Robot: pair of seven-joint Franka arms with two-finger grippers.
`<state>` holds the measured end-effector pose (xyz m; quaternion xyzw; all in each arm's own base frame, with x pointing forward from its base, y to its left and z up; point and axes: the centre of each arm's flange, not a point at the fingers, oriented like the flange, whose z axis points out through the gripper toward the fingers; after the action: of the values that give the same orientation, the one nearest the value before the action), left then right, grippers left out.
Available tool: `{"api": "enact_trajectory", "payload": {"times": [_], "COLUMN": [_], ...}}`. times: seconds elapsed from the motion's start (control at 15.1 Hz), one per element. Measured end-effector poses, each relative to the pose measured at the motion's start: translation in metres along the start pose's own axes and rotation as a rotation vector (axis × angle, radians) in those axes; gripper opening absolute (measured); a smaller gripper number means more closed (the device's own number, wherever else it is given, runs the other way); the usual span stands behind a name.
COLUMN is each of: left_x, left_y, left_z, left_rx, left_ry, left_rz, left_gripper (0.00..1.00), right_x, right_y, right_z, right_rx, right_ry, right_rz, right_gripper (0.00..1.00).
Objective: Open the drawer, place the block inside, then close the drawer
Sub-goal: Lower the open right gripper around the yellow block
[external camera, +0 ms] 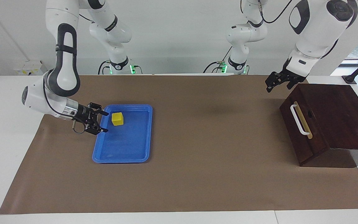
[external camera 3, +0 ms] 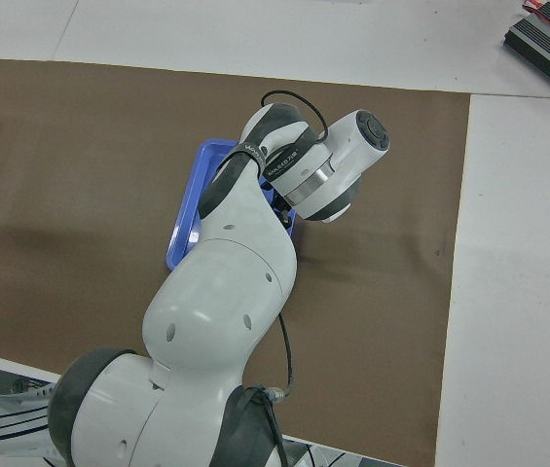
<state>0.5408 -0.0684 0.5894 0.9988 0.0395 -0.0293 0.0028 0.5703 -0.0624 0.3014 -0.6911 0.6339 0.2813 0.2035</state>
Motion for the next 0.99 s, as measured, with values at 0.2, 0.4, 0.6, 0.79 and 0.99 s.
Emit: {"api": "enact_trajectory", "payload": {"times": [0.2, 0.4, 0.6, 0.79, 0.99], "left_x": [0.000, 0.000, 0.000, 0.000, 0.000], "left_y": [0.000, 0.000, 0.000, 0.000, 0.000], "left_z": [0.000, 0.000, 0.000, 0.000, 0.000], "left_rx": [0.000, 0.000, 0.000, 0.000, 0.000], "left_ry": [0.000, 0.000, 0.000, 0.000, 0.000], "left_rz": [0.000, 0.000, 0.000, 0.000, 0.000], "left_gripper": [1.00, 1.00, 1.00, 1.00, 1.00], "right_x": [0.007, 0.005, 0.011, 0.014, 0.017], "right_y": [-0.002, 0.003, 0.009, 0.011, 0.017], "right_z": [0.014, 0.015, 0.011, 0.013, 0.021], "right_rx": [-0.018, -0.051, -0.063, -0.065, -0.078], "right_ry": [-0.036, -0.067, -0.092, -0.097, -0.106], "right_rz": [0.006, -0.037, -0.105, -0.122, -0.136], "right_gripper": [1.00, 1.00, 1.00, 1.00, 1.00]}}
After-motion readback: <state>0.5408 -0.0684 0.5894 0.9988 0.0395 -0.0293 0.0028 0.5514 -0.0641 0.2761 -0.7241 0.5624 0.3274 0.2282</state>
